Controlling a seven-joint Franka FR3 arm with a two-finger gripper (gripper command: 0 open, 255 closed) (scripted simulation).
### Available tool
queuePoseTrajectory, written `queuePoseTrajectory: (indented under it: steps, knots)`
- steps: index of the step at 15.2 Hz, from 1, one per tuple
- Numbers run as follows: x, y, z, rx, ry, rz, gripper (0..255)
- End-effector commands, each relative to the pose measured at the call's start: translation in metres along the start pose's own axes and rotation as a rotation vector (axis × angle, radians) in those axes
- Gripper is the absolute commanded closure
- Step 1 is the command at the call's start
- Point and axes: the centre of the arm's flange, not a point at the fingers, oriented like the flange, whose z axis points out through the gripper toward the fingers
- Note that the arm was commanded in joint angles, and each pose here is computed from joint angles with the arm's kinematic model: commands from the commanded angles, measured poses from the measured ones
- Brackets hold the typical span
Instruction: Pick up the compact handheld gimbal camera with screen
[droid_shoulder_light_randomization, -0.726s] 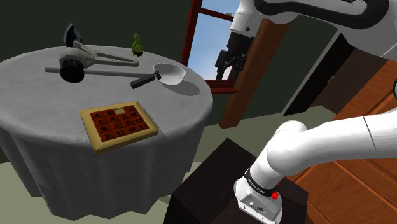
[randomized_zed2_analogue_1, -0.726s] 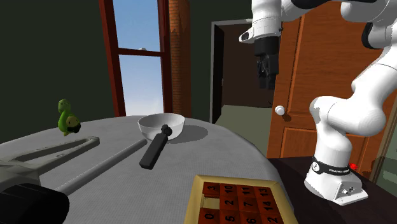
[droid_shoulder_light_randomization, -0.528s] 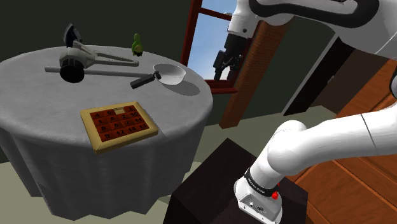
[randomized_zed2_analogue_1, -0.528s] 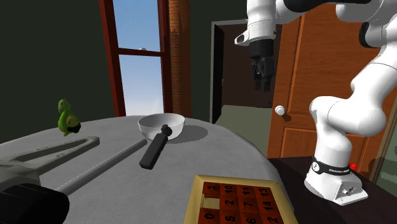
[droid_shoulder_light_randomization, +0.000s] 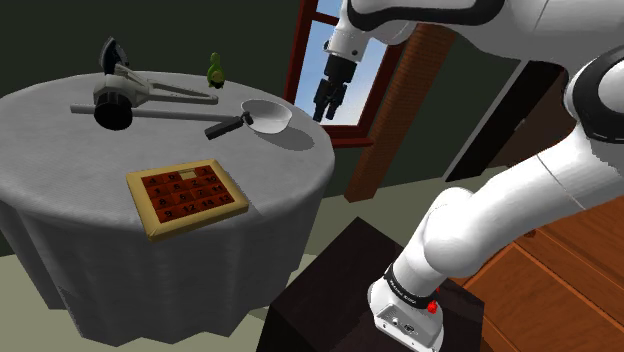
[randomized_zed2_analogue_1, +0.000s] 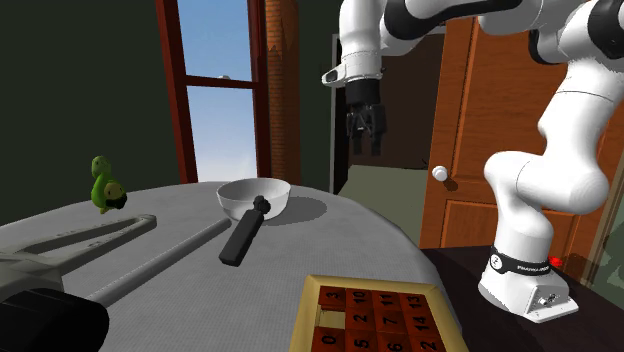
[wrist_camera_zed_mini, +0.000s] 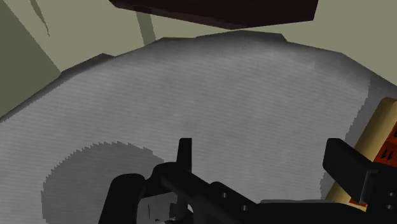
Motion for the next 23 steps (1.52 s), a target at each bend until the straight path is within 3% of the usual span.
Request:
queuePoseTrajectory:
  steps: [1, 10, 20, 23]
  knots:
    - [0.025, 0.008, 0.005, 0.012, 0.001, -0.082, 0]
    - [0.141, 0.024, 0.033, 0.07, 0.004, -0.425, 0]
    - [0.268, -0.007, 0.063, 0.134, 0.008, -0.806, 0]
    - [0.272, -0.007, 0.074, 0.136, 0.008, -0.819, 0]
